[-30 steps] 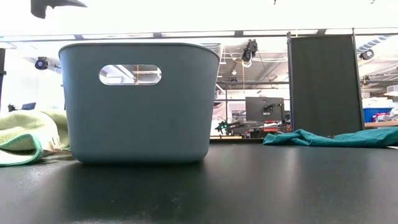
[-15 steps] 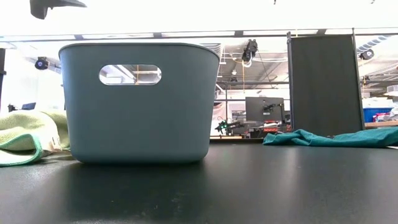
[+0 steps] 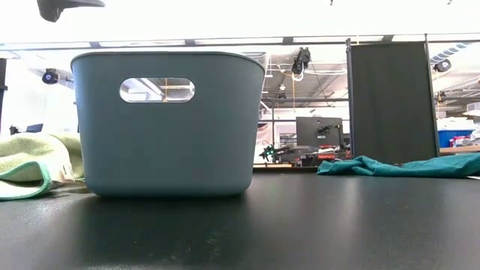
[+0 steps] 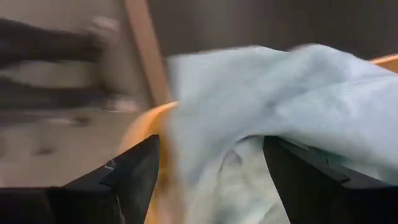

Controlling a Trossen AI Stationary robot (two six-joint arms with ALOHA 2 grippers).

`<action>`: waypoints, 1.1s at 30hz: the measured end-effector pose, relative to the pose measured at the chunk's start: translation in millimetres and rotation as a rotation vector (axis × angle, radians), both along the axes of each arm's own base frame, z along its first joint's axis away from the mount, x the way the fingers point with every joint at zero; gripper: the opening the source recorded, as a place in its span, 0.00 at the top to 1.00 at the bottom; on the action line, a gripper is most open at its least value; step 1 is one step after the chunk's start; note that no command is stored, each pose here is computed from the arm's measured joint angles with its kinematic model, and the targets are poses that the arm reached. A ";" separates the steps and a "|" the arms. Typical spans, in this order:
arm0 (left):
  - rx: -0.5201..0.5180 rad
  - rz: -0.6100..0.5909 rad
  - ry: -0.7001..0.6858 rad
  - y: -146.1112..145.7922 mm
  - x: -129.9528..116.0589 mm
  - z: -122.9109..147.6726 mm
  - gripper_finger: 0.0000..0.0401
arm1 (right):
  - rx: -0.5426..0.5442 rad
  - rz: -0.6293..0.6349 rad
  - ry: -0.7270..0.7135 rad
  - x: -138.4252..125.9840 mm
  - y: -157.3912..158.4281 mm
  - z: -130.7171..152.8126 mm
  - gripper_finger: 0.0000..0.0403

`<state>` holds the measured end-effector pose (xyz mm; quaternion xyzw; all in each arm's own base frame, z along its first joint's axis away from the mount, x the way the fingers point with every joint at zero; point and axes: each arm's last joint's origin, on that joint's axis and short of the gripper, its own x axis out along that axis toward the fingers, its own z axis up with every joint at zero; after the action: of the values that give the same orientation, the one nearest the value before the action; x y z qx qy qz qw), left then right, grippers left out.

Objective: Sort microfiber towel by color & place in baskets
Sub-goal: Put the light blue microfiber cloth into the yellow bin

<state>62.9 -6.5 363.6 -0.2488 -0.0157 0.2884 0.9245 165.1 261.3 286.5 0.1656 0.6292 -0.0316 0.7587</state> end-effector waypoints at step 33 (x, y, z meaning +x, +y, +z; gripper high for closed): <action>0.015 -0.226 0.202 -11.0 11.2 -15.3 0.43 | -0.290 -0.209 0.466 -27.0 -58.5 -74.3 0.39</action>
<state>74.1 -17.5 348.3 -0.2116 0.1032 0.2061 0.9498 138.1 202.8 212.2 0.1075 0.7551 -0.2363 0.6021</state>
